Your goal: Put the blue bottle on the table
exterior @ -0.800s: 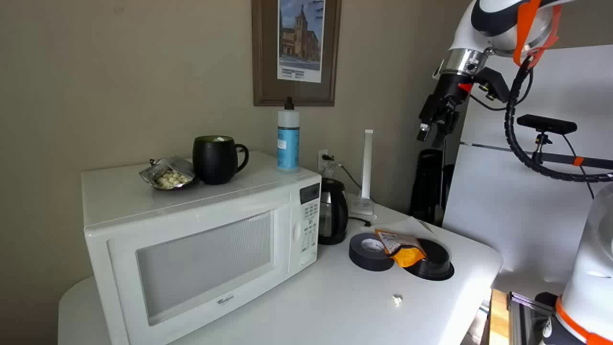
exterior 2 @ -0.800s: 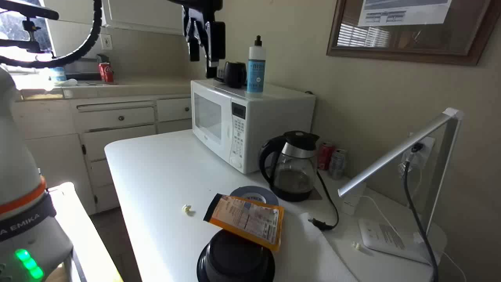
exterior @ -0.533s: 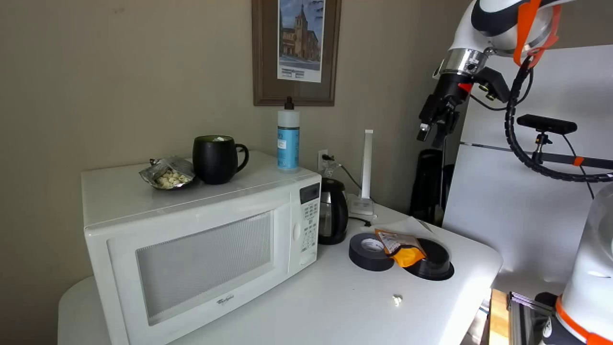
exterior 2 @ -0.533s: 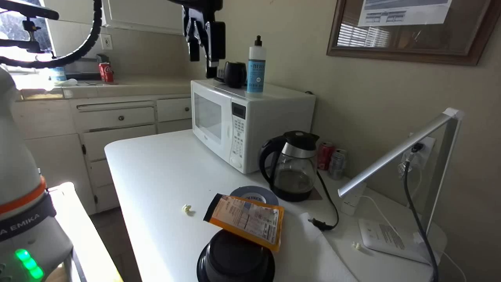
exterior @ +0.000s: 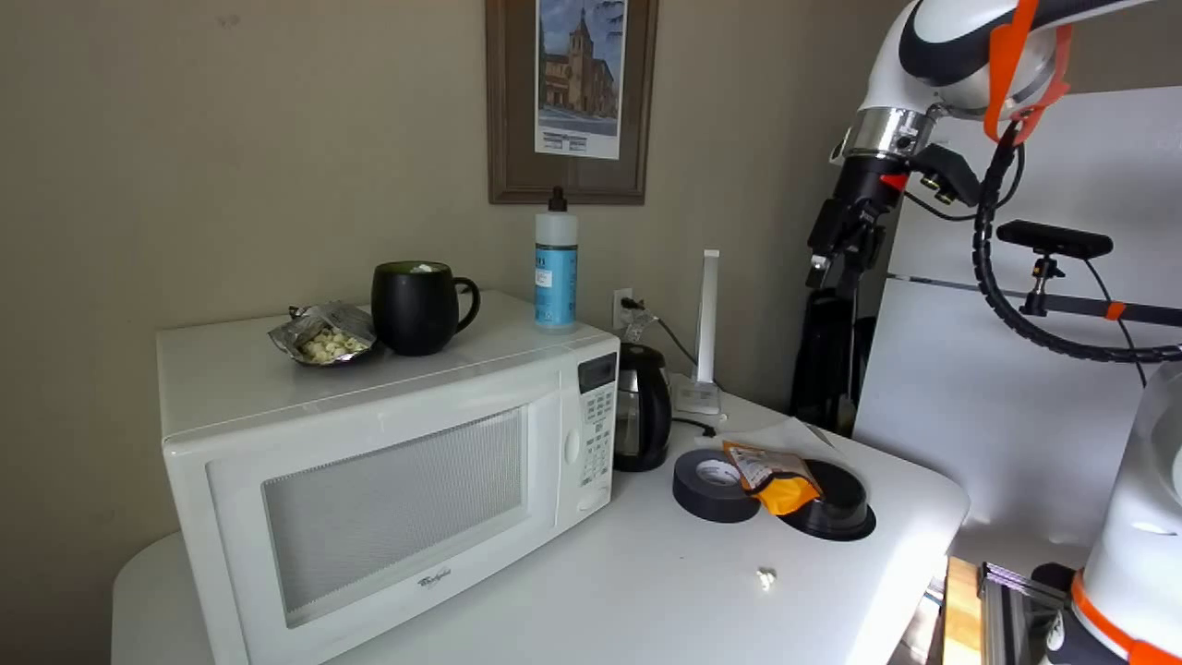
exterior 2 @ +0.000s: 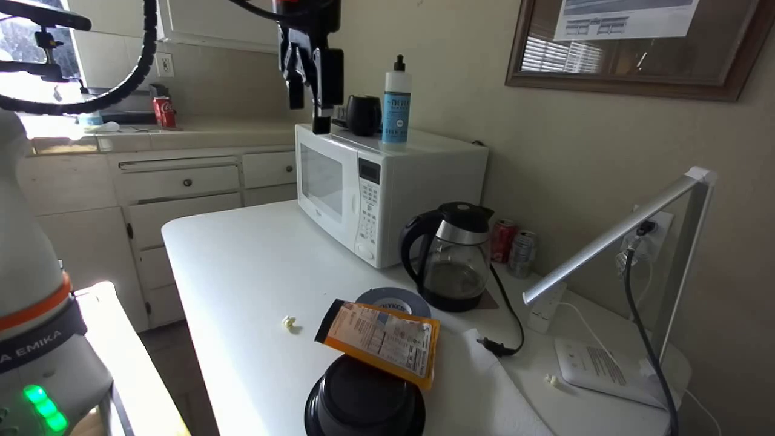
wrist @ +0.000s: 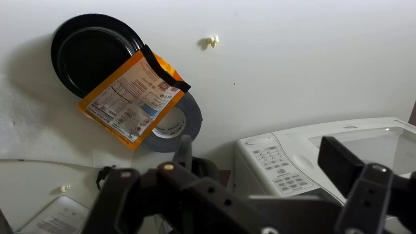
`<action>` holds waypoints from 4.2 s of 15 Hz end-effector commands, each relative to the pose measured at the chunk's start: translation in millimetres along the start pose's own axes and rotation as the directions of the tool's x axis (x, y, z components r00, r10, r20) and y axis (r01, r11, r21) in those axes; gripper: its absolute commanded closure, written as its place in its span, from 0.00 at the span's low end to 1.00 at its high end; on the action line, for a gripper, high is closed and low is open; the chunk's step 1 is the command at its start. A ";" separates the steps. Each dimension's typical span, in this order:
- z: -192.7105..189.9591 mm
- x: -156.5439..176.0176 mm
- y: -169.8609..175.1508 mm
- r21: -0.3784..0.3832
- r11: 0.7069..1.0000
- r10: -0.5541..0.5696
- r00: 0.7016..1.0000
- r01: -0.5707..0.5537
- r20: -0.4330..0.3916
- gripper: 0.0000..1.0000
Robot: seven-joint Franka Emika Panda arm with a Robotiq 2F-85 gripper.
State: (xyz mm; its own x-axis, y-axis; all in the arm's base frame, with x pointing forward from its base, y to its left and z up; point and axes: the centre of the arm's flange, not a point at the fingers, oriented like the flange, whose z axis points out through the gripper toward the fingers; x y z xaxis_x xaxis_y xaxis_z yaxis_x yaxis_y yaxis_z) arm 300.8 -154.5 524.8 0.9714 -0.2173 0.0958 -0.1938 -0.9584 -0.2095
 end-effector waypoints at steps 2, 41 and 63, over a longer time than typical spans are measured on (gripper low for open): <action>56.2 -14.3 10.9 -0.148 0.988 -0.032 0.998 0.040 0.058 0.00; -12.0 222.7 -233.7 -0.275 0.915 -0.384 0.849 0.297 -0.363 0.00; 11.7 257.0 -226.1 -0.131 0.952 -0.305 0.904 0.278 -0.301 0.55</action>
State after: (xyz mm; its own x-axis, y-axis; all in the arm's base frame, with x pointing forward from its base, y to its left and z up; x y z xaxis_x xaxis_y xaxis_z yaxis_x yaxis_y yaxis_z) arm 592.7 6.6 585.7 0.8919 0.0343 0.4509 0.0600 -0.9973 -0.0427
